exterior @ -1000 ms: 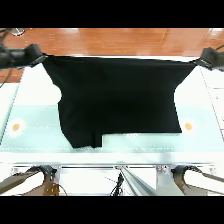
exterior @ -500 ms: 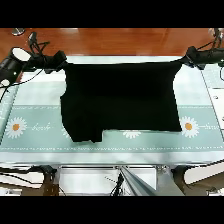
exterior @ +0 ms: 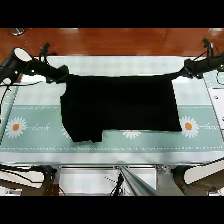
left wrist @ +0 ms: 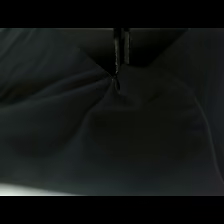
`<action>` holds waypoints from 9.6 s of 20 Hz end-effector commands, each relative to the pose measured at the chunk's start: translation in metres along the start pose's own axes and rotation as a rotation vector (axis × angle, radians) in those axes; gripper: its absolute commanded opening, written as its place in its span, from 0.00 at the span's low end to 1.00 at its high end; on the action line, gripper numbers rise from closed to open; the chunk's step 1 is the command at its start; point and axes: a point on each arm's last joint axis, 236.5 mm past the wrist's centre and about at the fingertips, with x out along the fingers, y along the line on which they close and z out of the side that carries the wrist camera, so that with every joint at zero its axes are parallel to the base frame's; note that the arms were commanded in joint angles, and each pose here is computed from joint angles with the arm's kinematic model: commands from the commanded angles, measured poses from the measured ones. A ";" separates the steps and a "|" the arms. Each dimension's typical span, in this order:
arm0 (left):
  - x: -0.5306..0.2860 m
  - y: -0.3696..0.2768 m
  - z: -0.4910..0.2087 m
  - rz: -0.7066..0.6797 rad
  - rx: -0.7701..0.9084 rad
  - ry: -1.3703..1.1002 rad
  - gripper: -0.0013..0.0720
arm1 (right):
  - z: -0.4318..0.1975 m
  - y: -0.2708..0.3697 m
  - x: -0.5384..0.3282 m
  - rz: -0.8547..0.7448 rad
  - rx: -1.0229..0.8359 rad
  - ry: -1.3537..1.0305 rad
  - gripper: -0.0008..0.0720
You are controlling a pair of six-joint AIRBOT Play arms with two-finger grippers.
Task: Fold the shirts.
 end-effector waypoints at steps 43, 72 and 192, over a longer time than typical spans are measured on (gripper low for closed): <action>0.020 0.017 -0.251 -0.222 -0.316 -0.037 0.05 | -0.285 -0.095 -0.047 -0.214 0.581 0.179 0.87; -0.062 -0.008 -0.071 -0.272 -0.183 -0.268 0.05 | -0.082 0.010 -0.043 0.116 0.225 -0.085 0.04; -0.122 -0.070 -0.168 -0.159 0.010 -0.486 0.05 | -0.247 0.087 0.093 0.069 0.357 0.033 0.88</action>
